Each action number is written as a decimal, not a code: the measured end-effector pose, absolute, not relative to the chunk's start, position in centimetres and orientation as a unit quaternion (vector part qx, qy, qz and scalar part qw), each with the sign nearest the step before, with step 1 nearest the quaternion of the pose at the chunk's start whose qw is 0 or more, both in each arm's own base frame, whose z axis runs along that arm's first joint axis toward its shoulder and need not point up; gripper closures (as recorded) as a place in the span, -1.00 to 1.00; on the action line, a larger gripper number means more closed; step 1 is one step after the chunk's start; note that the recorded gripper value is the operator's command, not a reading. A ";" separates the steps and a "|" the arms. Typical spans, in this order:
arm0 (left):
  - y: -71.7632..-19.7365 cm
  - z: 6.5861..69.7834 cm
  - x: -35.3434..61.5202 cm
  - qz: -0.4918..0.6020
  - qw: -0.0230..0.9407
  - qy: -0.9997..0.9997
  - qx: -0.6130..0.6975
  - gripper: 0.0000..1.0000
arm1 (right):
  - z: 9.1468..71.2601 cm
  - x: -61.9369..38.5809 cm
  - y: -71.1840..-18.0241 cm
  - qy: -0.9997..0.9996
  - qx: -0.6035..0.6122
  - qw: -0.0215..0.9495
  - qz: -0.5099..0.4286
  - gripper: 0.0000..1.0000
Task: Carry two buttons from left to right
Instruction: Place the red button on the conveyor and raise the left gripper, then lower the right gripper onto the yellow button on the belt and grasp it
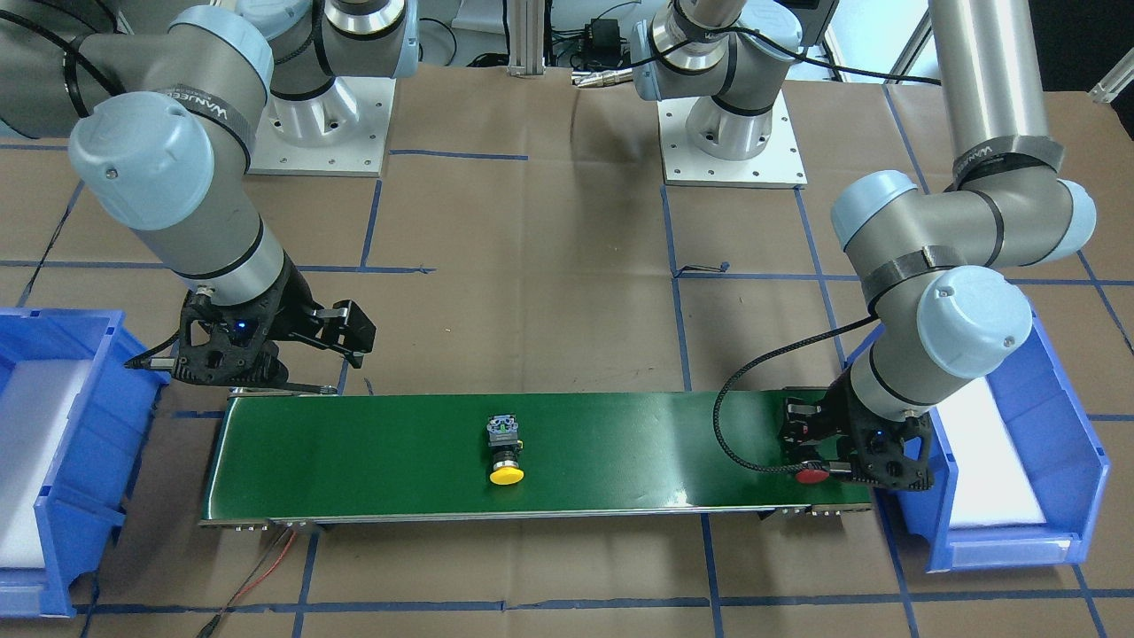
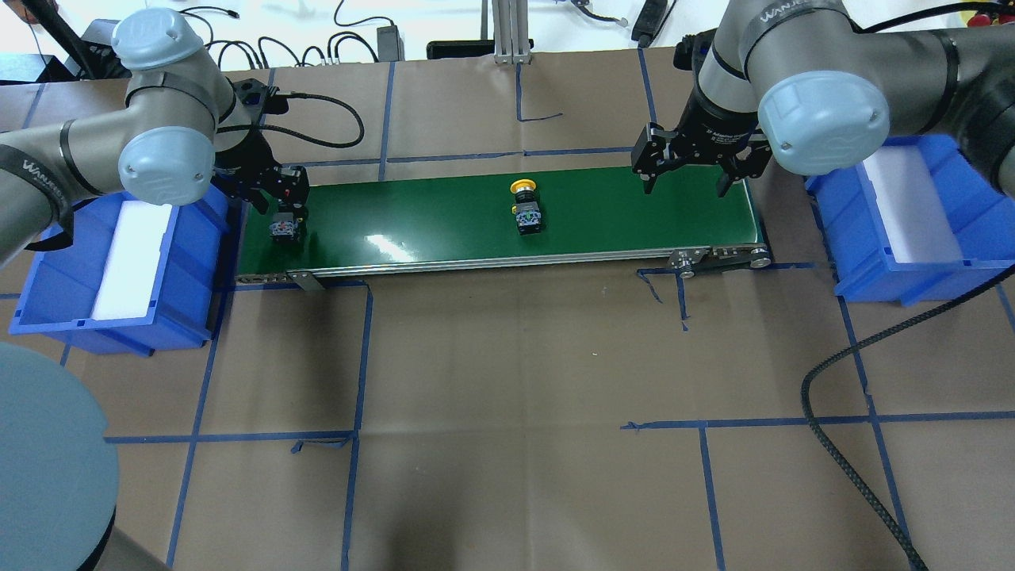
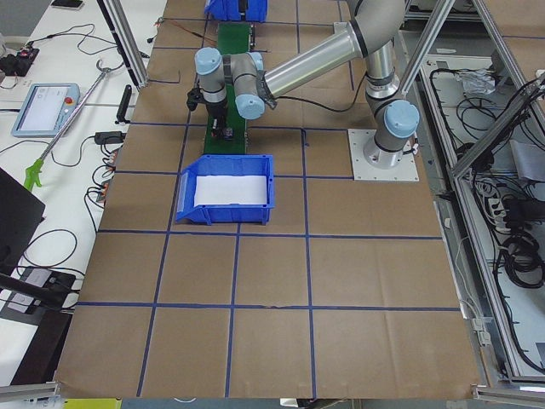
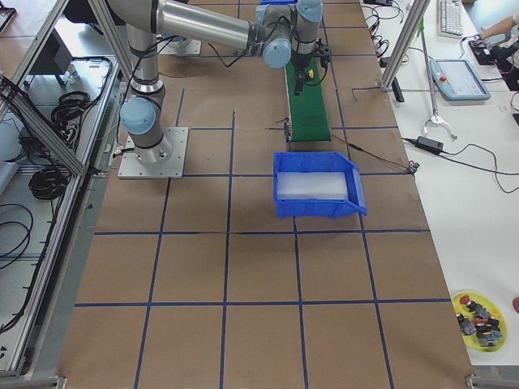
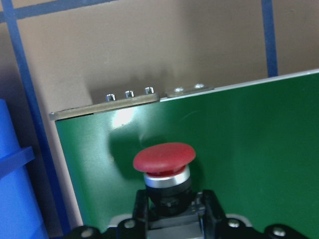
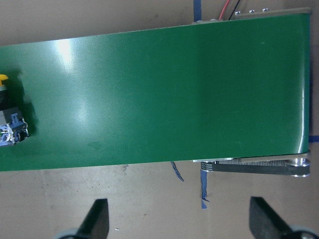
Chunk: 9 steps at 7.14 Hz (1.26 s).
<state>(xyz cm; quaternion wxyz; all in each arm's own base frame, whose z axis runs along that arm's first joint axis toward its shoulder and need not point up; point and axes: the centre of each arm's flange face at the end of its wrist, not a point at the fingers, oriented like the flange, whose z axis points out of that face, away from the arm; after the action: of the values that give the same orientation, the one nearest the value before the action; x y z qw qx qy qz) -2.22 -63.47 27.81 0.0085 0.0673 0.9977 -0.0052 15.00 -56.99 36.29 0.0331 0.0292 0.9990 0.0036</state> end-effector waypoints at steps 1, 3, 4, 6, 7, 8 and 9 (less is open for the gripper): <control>-63.6 29.3 -2.2 -0.014 0.011 0.998 0.065 -1.00 | 36.2 15.0 -57.0 0.999 0.029 0.034 0.004 -1.00; -63.1 34.5 -2.3 -0.008 0.009 0.998 0.064 -1.00 | 36.4 15.0 -57.0 0.999 0.029 0.034 0.003 -1.00; -62.3 37.8 -2.5 0.007 0.005 0.998 0.063 -1.00 | 36.5 15.0 -57.0 0.999 0.030 0.033 0.002 -1.00; -59.5 43.2 -4.4 0.025 0.001 0.999 0.043 -1.00 | 36.9 15.0 -57.0 0.999 0.030 0.034 -0.001 -1.00; -57.7 45.1 -6.7 0.020 0.003 0.999 0.039 -1.00 | 36.9 15.1 -56.9 0.999 0.030 0.035 -0.002 -1.00; -56.0 46.4 -8.9 0.015 0.004 0.999 0.037 -1.00 | 36.8 15.1 -57.0 0.999 0.031 0.035 -0.001 -1.00; -54.7 46.4 -10.2 0.017 0.004 0.999 0.033 -1.00 | 36.8 15.1 -57.0 0.999 0.031 0.035 -0.001 -1.00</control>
<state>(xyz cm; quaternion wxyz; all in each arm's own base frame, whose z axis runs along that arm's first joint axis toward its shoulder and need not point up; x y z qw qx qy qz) -10.25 -54.72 46.38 0.0042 0.0335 0.9993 0.0169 15.10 -57.04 36.76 0.0353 0.0307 0.9989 -0.0008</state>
